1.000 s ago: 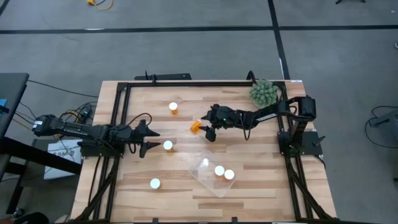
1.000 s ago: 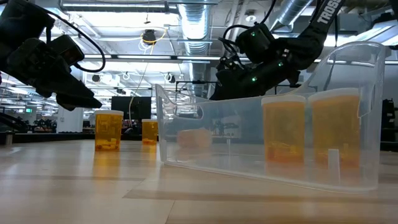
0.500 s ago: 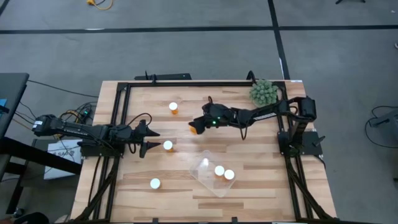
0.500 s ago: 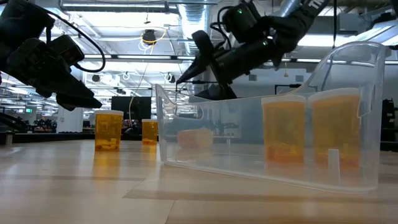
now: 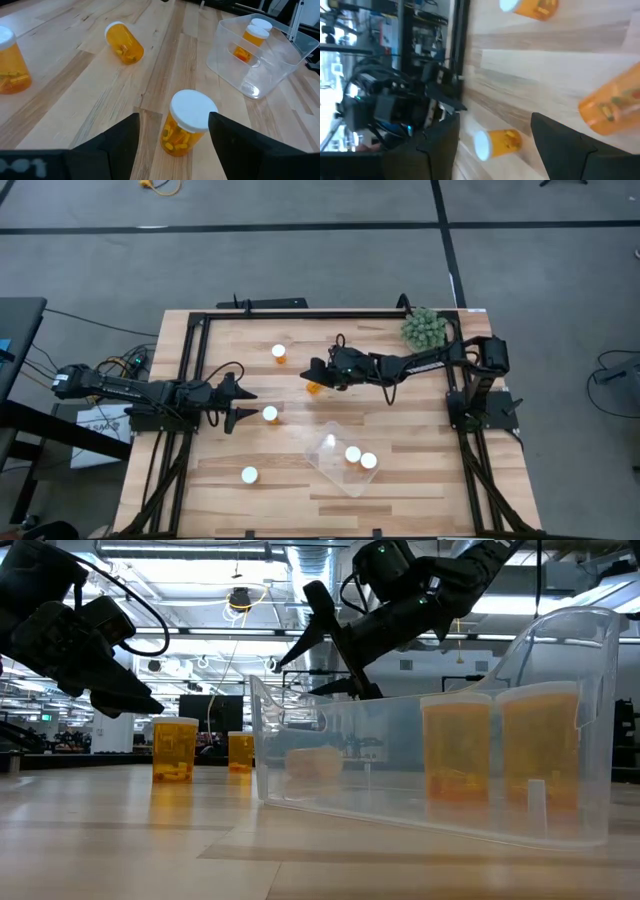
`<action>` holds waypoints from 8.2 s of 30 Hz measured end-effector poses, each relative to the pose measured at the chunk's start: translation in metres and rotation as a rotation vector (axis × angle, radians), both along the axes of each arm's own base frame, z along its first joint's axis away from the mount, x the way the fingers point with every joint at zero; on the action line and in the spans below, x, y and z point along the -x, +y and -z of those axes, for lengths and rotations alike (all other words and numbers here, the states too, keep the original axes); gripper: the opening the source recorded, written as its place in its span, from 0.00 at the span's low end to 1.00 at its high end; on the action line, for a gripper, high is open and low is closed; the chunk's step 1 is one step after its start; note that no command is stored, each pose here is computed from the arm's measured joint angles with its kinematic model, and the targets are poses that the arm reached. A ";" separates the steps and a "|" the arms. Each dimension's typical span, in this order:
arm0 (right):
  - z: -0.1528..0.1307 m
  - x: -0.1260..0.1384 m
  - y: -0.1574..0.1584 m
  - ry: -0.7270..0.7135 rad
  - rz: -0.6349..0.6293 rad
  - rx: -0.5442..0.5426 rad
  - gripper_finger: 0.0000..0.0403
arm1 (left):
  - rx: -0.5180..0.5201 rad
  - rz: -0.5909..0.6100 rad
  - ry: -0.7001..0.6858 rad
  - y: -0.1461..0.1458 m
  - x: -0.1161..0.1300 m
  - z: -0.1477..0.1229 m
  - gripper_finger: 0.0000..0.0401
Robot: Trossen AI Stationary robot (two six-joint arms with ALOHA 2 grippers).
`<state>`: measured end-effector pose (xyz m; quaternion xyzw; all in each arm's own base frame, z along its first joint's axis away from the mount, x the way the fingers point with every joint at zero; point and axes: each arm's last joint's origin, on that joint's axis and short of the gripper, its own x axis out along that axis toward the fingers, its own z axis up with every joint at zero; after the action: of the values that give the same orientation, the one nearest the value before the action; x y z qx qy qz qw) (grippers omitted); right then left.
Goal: Pick and place pill bottles into a basket
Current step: Put the orange pill bottle into the transparent container
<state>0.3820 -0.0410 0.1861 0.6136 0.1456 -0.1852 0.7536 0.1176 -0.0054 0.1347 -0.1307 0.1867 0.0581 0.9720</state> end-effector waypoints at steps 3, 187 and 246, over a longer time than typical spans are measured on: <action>0.004 0.002 0.000 0.049 0.001 -0.009 0.59 | 0.000 0.000 0.000 0.000 0.000 0.000 0.56; 0.003 -0.003 -0.092 0.845 -0.142 0.164 0.59 | 0.000 0.000 0.000 0.000 0.000 0.000 0.56; -0.070 -0.054 -0.062 0.488 -0.363 0.615 0.43 | 0.000 0.000 0.001 0.000 0.000 0.000 0.56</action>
<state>0.4358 -0.1035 0.2559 0.2631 0.3630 -0.2242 0.8653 0.1176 -0.0054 0.1344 -0.1306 0.1870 0.0581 0.9719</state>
